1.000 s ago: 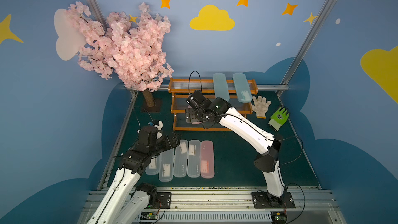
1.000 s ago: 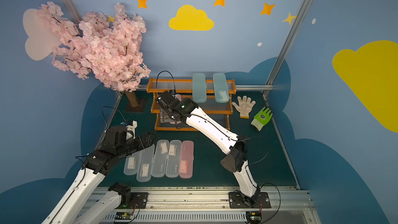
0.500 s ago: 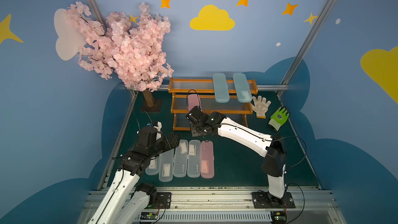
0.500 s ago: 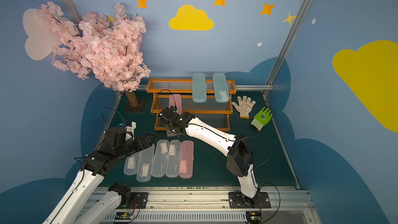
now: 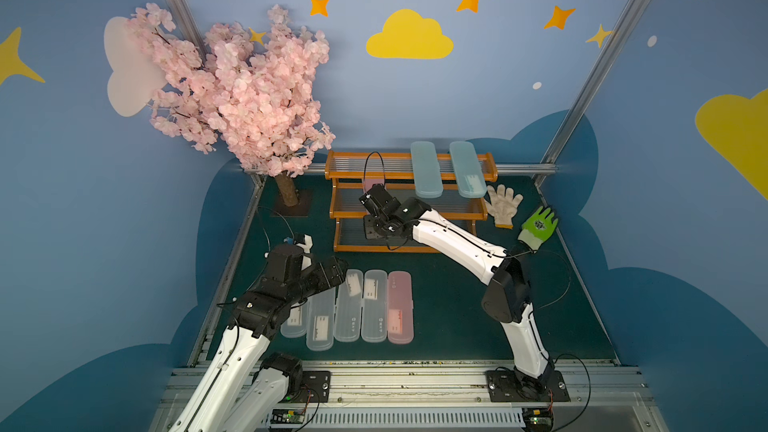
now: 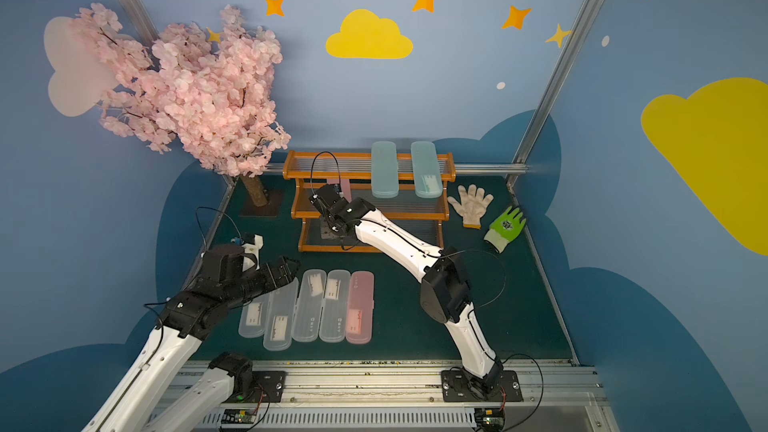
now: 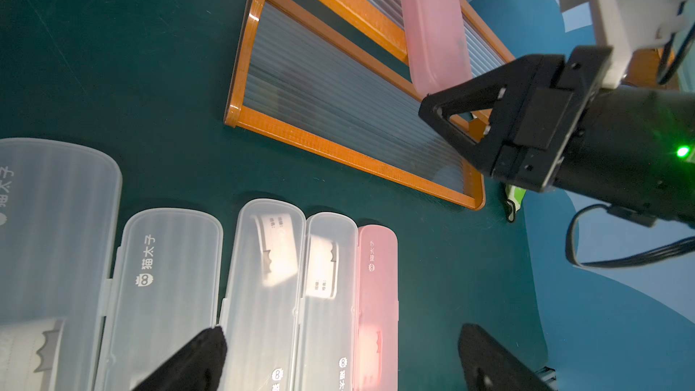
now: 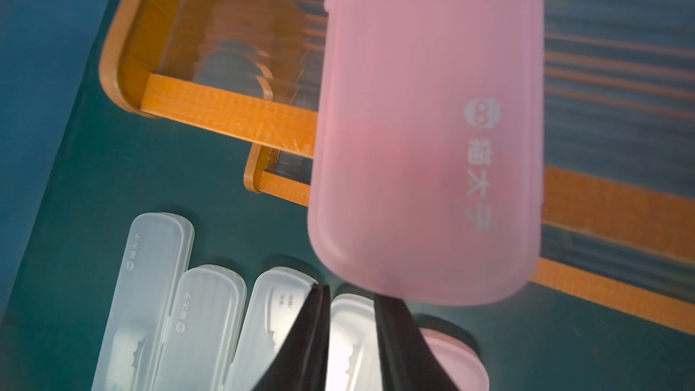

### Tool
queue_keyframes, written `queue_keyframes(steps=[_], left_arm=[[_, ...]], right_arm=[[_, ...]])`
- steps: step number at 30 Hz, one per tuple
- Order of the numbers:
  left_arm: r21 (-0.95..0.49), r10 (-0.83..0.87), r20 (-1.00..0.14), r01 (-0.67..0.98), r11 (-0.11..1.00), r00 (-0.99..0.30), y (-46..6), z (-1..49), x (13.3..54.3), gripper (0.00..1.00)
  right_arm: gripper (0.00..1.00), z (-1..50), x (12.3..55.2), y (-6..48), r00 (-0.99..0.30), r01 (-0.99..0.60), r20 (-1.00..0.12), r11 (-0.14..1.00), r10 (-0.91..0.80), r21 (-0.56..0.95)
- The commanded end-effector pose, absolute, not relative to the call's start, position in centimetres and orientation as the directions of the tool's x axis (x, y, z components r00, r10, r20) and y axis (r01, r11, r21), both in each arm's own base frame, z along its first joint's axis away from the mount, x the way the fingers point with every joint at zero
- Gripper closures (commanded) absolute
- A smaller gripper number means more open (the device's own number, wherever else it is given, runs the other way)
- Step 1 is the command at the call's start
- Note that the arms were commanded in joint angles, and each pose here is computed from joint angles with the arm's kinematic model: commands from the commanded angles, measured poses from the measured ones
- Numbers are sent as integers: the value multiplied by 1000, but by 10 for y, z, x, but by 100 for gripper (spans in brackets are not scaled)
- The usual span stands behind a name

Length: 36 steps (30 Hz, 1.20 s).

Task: Place the pencil cases on the shelf according to color
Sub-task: Place the pencil case on the shelf, then pick up the pencil case from the center of the board.

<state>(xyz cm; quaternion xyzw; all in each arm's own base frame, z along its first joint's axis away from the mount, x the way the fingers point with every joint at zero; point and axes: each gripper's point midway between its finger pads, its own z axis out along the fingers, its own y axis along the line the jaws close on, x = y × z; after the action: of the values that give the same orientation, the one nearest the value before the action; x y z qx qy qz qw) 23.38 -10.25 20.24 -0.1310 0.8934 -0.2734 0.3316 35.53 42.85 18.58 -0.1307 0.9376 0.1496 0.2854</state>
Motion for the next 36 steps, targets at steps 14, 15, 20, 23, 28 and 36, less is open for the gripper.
queue_keyframes(steps=[14, 15, 20, 23, 28, 36], left_arm=[[-521, -396, -522, -85, 849, -755, -90, 199, 219, 0], [-522, -397, -519, -87, 849, -757, -89, 198, 217, 0], [-542, -416, -493, -104, 834, -764, -90, 191, 210, 0], [-553, -429, -482, -115, 825, -764, -91, 188, 209, 0], [-550, -427, -472, -121, 826, -771, -93, 185, 213, 0], [-553, -421, -461, -118, 825, -782, -101, 182, 215, 0]], right_arm=[[19, 188, 243, 386, -863, -320, -459, 932, -211, 173], [18, 180, 234, 376, -868, -309, -448, 939, -214, 151], [17, 128, 197, 340, -914, -268, -348, 955, -209, 130], [16, 99, 179, 325, -935, -244, -293, 963, -201, 118], [15, 67, 158, 328, -944, -260, -241, 959, -227, 114], [14, 43, 151, 335, -945, -279, -195, 959, -264, 51]])
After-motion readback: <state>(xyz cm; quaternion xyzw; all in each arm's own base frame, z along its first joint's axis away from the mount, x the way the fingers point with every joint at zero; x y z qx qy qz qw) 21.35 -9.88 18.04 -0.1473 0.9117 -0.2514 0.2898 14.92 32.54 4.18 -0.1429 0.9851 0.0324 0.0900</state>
